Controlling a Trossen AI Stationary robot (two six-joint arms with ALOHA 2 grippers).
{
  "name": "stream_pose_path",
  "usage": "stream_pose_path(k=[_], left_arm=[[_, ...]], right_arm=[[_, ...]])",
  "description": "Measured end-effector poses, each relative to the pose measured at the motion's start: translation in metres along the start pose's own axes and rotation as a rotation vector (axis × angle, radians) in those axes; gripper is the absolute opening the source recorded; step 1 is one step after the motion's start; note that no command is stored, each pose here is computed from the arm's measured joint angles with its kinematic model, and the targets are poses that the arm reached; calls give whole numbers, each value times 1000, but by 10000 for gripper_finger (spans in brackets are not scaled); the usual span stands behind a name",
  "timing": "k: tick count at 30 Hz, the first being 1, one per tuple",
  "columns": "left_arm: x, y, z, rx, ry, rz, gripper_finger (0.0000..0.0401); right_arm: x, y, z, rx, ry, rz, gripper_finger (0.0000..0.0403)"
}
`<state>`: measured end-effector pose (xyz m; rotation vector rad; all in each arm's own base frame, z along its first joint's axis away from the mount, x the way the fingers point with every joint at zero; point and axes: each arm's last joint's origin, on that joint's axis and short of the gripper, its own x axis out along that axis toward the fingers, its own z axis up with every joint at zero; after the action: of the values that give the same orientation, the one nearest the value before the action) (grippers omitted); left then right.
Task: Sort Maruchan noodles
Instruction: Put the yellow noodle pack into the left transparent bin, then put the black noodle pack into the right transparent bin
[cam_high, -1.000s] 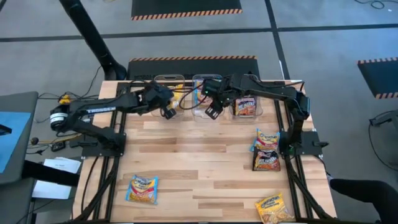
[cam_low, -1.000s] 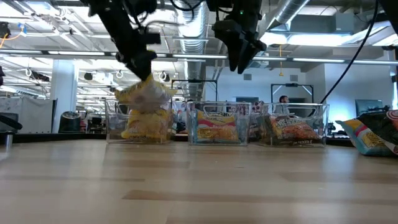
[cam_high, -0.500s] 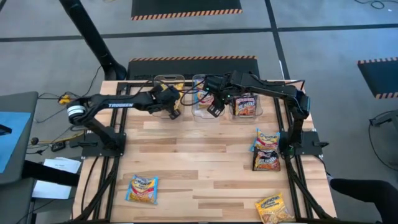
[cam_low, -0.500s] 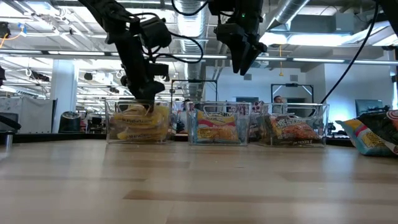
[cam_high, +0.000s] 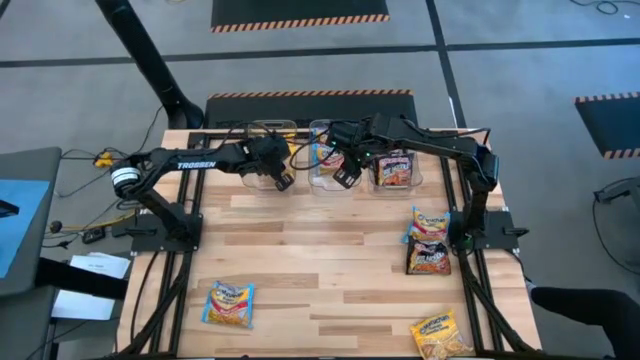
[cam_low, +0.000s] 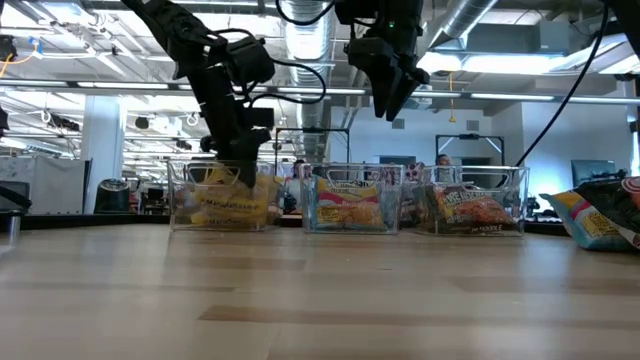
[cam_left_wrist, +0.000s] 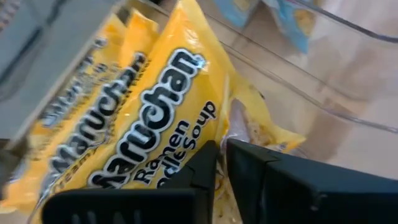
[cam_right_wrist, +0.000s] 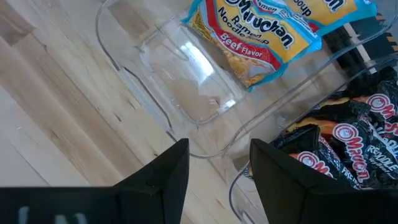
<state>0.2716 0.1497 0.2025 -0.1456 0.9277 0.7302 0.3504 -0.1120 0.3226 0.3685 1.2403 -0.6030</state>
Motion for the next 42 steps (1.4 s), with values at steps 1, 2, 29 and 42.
stream_pose_path(k=[1,2,29,42], left_arm=[[0,0,0,0,6,-15,36],[0,1,-1,6,13,-25,45],[-13,4,5,-15,99,-91,114],[-57,13,51,-14,105,-175,113]], right_arm=[[0,0,0,0,0,0,193],[0,0,0,0,0,0,193],[0,-2,-4,-131,40,-8,193],[-4,2,-24,-160,227,-29,193]])
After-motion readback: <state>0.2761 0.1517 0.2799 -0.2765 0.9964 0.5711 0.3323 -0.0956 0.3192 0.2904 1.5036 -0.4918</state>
